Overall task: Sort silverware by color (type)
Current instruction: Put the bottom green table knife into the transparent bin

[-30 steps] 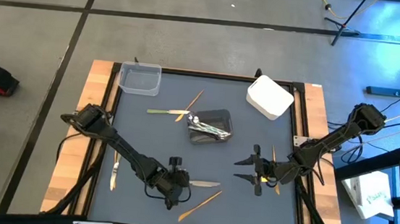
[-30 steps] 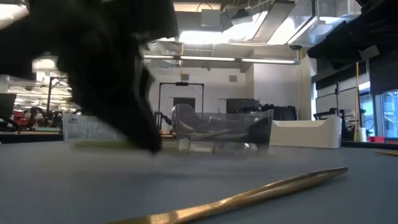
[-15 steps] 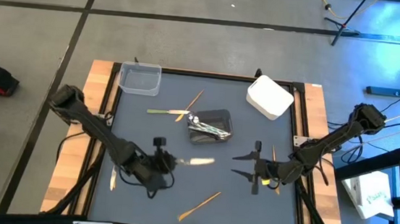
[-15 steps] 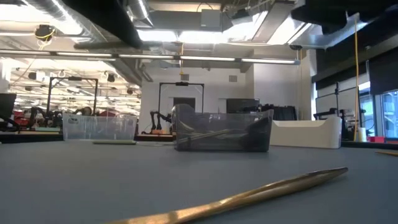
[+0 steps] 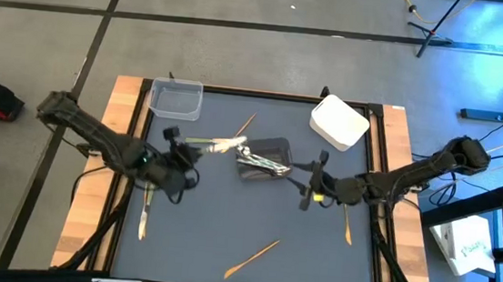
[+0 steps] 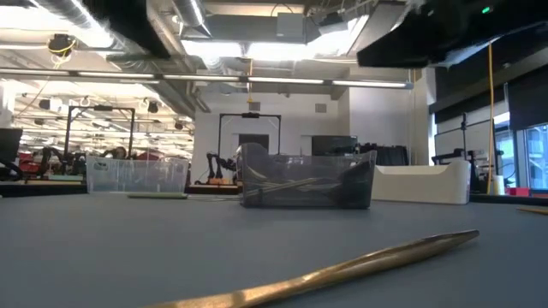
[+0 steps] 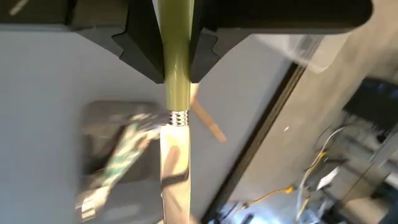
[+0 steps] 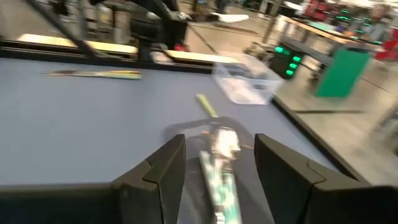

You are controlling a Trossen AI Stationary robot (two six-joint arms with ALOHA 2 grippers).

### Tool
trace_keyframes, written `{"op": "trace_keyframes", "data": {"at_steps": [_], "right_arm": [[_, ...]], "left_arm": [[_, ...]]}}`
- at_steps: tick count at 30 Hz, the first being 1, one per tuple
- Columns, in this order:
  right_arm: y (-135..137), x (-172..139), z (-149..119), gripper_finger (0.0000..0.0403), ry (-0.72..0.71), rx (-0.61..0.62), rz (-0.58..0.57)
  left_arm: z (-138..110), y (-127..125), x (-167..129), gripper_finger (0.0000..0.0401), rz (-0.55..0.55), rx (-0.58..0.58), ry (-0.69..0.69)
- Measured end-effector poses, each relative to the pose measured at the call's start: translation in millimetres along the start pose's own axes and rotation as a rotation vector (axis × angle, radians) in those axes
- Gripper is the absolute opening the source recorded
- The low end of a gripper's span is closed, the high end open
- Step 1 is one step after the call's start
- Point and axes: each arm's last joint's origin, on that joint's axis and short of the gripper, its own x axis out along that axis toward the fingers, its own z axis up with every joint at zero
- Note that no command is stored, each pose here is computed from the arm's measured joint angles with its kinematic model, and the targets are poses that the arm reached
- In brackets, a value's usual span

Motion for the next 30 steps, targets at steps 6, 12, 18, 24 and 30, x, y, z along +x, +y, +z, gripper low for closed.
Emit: {"op": "trace_keyframes", "data": {"at_steps": [6, 12, 18, 24, 30], "right_arm": [[-25, 15, -2, 0.0179, 0.03, 0.022, -0.121], [-39, 22, -6, 0.0179, 0.064, 0.022, -0.186], [-47, 26, -11, 0.0179, 0.111, 0.005, -0.22], [-54, 28, -13, 0.0179, 0.125, 0.008, -0.24], [-55, 29, -14, 0.0179, 0.13, 0.009, -0.218]], "left_arm": [[-29, 51, 21, 0.006, 0.143, -0.125, 0.075], [-37, 92, 42, 0.006, 0.187, -0.253, 0.21], [-48, 127, 67, 0.006, 0.242, -0.299, 0.395], [-60, 152, 80, 0.006, 0.297, -0.404, 0.501], [-67, 161, 90, 0.006, 0.275, -0.407, 0.578]]}}
